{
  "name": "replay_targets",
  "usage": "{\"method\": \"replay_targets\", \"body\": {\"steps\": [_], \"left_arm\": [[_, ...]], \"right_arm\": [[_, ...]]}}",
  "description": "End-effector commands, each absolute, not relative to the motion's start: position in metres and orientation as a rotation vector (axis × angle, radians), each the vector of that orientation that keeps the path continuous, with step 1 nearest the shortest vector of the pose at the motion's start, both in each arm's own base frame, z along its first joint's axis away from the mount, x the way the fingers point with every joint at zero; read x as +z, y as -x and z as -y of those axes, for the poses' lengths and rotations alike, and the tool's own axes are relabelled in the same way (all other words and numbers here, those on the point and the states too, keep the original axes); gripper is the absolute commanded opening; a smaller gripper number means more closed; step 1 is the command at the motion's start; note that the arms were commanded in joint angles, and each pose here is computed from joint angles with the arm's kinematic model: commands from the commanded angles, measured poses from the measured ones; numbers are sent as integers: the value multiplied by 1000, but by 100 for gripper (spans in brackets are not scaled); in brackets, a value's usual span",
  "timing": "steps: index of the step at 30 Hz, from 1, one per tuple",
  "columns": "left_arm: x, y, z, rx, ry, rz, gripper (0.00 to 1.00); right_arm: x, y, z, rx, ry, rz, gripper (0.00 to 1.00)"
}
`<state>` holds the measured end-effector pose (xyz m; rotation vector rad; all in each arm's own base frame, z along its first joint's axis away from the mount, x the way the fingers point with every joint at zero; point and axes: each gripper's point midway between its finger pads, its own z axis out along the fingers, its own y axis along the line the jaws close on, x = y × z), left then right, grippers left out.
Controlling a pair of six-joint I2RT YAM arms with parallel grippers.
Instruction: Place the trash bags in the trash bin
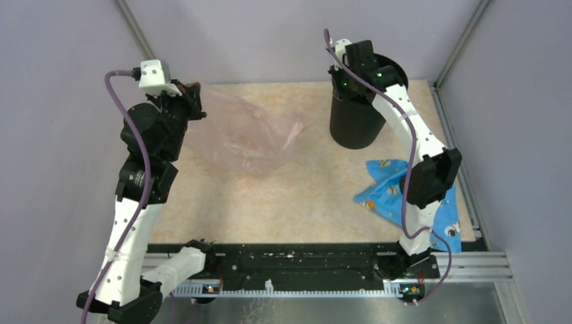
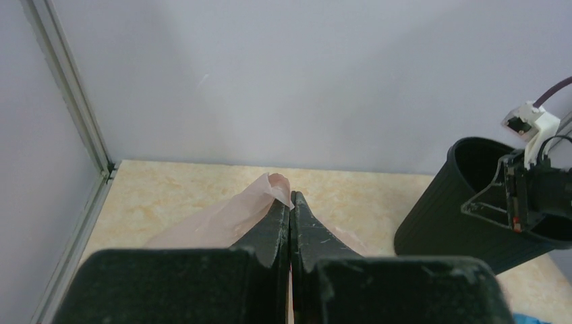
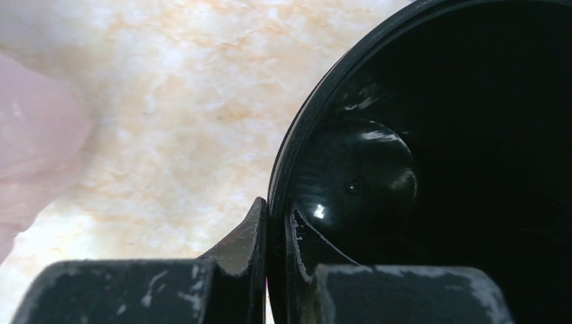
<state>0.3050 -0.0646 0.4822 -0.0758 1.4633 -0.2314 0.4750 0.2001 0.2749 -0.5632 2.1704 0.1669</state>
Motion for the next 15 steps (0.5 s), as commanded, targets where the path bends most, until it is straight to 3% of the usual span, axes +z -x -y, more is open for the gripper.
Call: {"method": "replay_targets", "body": {"steps": [1, 8, 15], "left_arm": [[533, -290, 60, -287, 121, -1291, 0], [549, -282, 57, -315, 143, -1230, 0], [554, -275, 54, -313, 150, -1211, 0]], "right_arm": [[333, -433, -236, 432, 492, -2063, 0], [332, -384, -283, 647, 504, -2045, 0], [318, -346, -318, 681, 571, -2061, 0]]}}
